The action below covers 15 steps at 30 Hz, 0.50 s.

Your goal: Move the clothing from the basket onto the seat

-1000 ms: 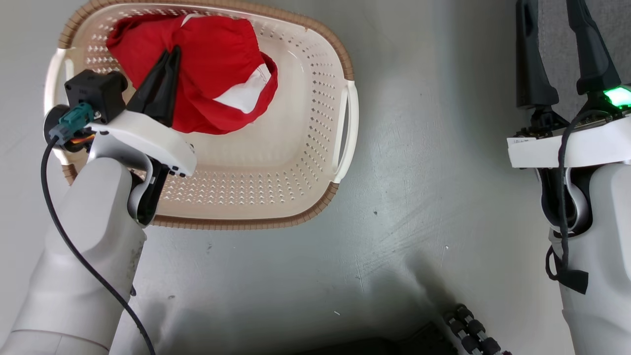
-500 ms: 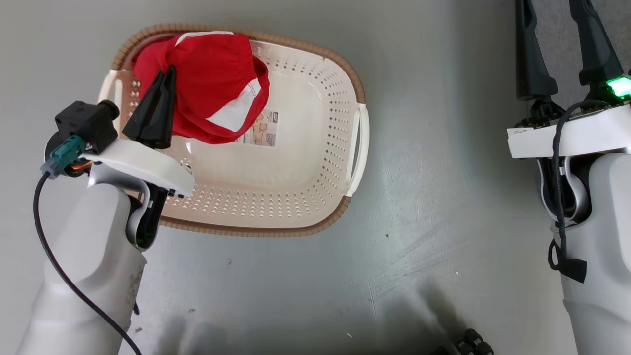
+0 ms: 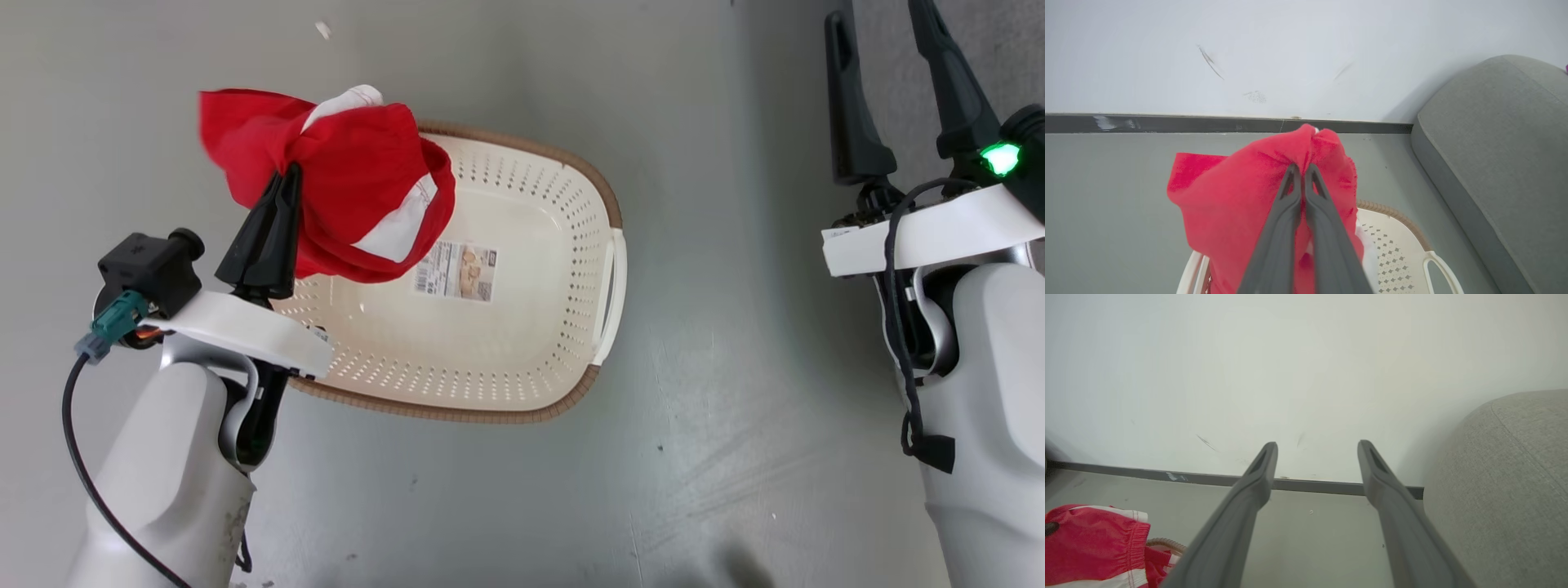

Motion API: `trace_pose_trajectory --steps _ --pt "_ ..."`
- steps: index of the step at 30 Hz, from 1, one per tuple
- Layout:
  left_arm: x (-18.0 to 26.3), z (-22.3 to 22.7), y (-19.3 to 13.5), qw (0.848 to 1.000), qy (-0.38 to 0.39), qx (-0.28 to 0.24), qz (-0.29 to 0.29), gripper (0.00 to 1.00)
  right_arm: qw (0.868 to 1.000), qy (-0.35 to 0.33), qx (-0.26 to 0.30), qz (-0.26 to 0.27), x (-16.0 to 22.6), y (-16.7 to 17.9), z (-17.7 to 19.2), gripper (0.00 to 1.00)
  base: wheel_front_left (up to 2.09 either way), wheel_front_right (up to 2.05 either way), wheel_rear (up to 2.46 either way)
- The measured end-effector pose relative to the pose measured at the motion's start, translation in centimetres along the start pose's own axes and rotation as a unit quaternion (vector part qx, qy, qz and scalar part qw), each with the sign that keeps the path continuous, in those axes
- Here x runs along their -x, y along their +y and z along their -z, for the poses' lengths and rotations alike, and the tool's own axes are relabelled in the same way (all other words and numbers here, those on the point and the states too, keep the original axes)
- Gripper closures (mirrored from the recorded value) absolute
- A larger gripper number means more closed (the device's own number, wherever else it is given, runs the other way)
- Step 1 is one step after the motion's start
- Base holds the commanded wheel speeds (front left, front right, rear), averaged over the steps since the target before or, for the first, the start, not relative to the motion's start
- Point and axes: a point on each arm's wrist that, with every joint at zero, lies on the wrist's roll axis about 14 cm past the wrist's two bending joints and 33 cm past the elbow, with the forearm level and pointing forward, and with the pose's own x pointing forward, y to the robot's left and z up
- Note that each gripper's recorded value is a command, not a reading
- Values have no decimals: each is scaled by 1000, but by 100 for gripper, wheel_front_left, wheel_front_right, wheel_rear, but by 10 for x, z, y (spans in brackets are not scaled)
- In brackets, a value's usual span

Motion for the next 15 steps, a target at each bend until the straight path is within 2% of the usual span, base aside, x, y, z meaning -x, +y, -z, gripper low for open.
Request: trace_pose_trajectory --steps 15 --pt "54 -73 -23 997 -83 -7 -4 100 999 -22 3 -23 25 24 -47 0 0 0 0"
